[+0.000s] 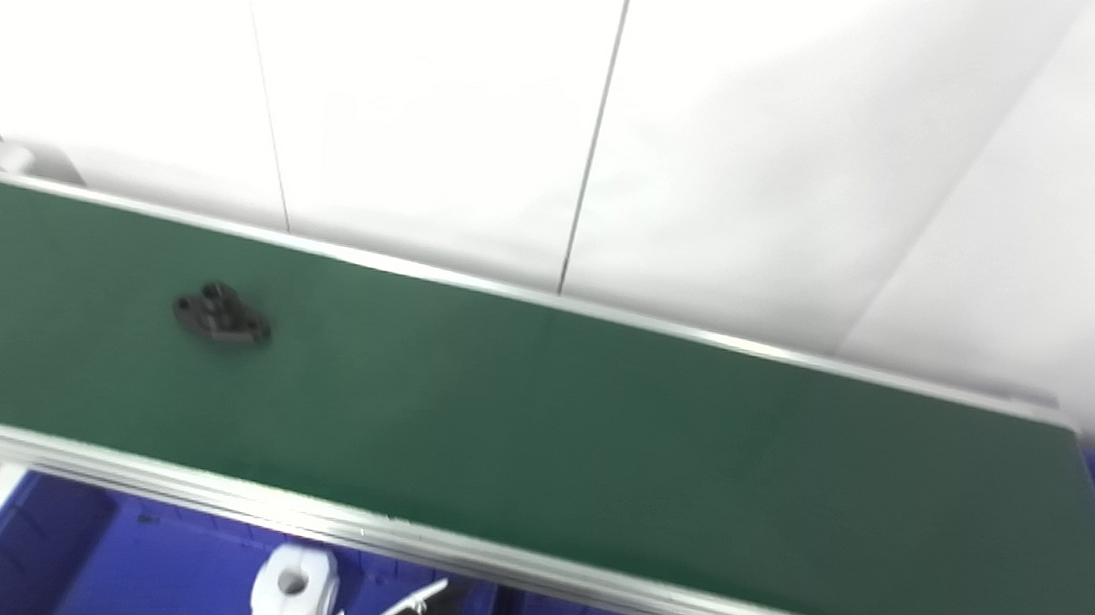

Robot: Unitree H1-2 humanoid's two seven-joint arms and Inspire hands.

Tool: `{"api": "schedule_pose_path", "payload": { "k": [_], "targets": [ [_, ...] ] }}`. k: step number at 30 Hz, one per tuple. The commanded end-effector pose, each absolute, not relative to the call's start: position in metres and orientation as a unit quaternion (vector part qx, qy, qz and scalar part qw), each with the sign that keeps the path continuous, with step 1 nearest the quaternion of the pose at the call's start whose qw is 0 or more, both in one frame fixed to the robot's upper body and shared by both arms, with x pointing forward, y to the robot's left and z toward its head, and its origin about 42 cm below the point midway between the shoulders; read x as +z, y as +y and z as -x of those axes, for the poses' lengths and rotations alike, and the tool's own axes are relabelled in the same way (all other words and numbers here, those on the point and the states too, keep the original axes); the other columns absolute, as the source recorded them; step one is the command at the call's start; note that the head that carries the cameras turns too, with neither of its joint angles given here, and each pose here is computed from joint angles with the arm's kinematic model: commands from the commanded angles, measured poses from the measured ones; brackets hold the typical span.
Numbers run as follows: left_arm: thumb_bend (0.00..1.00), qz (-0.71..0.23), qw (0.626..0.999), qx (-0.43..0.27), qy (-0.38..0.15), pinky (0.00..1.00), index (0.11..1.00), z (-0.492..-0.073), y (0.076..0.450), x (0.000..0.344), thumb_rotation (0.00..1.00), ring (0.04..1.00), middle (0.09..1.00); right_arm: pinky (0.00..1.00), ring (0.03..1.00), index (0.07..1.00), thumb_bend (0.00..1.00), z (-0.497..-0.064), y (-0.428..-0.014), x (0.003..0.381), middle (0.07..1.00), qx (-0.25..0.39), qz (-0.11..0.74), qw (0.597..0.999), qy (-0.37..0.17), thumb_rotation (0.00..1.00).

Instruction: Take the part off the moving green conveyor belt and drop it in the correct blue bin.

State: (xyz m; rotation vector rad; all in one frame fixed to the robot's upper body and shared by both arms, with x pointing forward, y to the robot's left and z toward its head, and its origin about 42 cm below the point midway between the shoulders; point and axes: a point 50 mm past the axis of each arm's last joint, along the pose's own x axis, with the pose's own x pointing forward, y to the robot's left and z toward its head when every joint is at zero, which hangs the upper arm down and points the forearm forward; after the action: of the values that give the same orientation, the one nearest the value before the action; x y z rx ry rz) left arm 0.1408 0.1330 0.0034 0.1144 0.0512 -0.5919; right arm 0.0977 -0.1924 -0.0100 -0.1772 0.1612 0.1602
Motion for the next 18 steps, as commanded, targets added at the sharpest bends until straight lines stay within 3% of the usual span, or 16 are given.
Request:
{"api": "schedule_pose_path", "payload": {
  "k": [1,18],
  "targets": [
    [0.92,-0.052,0.956,-0.288,-0.006,0.83,0.927,-0.1453,0.1303,0.0108,0.88,0.929,0.956,0.78,0.856,0.93,0.87,-0.1016,-0.1932,-0.0029,0.919,0.08,0.082,0.992,0.047,0.84],
    [0.92,-0.058,0.957,-0.285,-0.015,0.82,0.91,-0.1445,0.1214,0.0133,0.89,0.92,0.942,0.8,0.853,0.943,0.87,-0.1014,-0.2007,0.0026,0.914,0.085,0.076,0.993,0.044,0.77]
  ]
}}
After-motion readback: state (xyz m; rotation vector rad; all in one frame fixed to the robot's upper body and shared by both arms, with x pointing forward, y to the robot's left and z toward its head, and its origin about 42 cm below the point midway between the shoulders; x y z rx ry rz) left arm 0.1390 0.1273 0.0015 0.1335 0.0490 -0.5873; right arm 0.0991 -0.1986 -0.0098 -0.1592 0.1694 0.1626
